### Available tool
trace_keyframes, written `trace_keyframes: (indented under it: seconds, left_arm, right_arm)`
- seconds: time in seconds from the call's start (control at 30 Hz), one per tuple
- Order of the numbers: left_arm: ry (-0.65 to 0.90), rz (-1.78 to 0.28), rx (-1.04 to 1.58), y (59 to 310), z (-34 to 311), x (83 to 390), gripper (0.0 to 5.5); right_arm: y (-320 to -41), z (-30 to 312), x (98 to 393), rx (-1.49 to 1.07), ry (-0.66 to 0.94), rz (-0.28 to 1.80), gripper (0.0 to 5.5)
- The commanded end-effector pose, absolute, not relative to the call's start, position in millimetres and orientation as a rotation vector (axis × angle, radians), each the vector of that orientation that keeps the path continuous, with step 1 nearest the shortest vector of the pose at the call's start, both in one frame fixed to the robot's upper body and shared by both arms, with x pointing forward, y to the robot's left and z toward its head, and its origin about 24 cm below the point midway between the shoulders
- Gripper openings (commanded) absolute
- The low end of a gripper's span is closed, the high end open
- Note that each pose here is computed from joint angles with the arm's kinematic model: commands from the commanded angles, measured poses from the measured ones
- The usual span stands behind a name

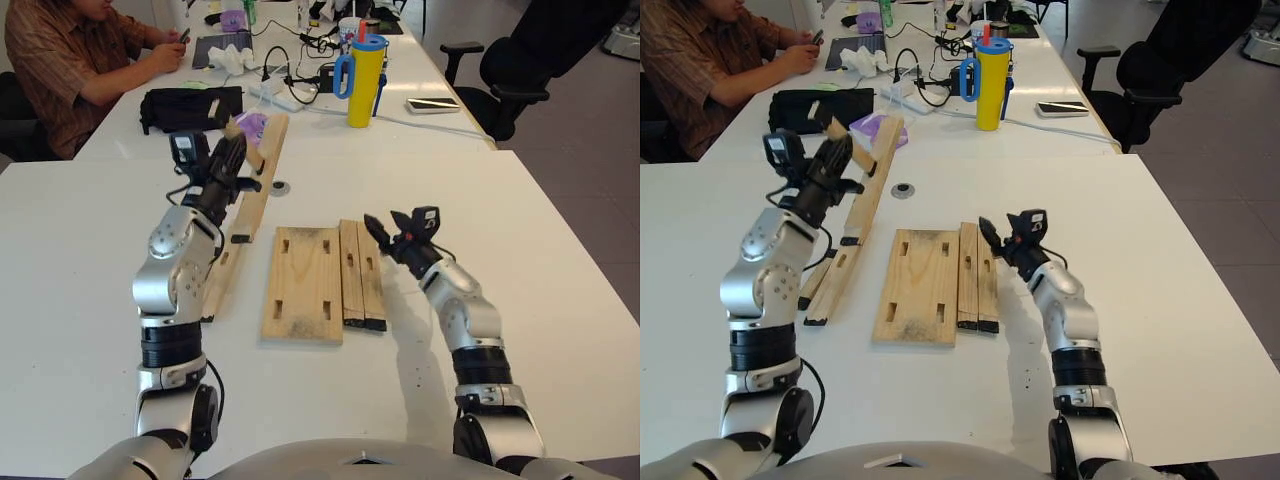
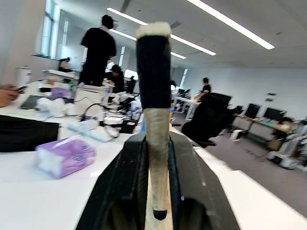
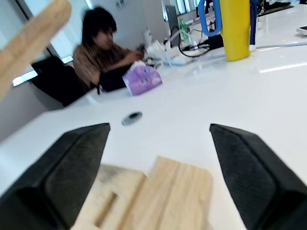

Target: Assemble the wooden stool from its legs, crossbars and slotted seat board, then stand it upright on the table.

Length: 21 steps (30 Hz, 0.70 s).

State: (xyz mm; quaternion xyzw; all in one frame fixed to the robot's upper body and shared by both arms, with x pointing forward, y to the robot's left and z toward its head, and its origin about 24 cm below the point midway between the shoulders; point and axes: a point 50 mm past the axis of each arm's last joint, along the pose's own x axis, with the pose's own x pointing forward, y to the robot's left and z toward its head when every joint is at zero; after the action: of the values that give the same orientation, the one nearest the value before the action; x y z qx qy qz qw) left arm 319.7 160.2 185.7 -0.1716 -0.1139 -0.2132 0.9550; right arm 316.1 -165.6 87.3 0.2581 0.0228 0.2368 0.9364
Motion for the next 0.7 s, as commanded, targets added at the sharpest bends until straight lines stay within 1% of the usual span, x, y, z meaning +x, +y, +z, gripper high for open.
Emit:
trace_keyframes:
  seconds: [0.03, 0.07, 0.17, 0.27, 0.4, 0.5, 0.7]
  left_arm:
    - [-0.240, -0.586, -0.500, 171.9, 204.8, 332.2, 0.41]
    - [-0.224, -0.649, -0.554, 170.6, 207.5, 334.4, 0.41]
    - [-0.157, -0.794, -0.663, 161.2, 208.7, 340.5, 0.41]
    - [-0.086, -0.891, -0.767, 154.8, 204.6, 345.0, 0.41]
    - [0.000, -1.000, -0.893, 146.2, 199.9, 344.1, 0.41]
    - [0.039, -1.066, -0.954, 141.1, 200.3, 340.7, 0.41]
    - [0.102, -1.176, -1.030, 133.2, 204.8, 333.0, 0.41]
  right_arm:
    - [-179.3, 135.8, 325.9, 0.783, -0.042, 0.666, 4.59]
    - [-181.1, 141.9, 323.9, 0.848, -0.029, 0.735, 4.73]
    - [-183.1, 150.9, 314.4, 0.960, 0.015, 0.895, 4.77]
    - [-177.0, 154.8, 313.1, 1.017, 0.060, 0.973, 4.77]
    - [-167.1, 161.7, 308.4, 1.087, 0.075, 1.071, 4.77]
    - [-162.1, 160.3, 308.1, 1.087, 0.102, 1.082, 4.77]
    - [-164.2, 165.4, 306.2, 1.130, 0.087, 1.106, 4.77]
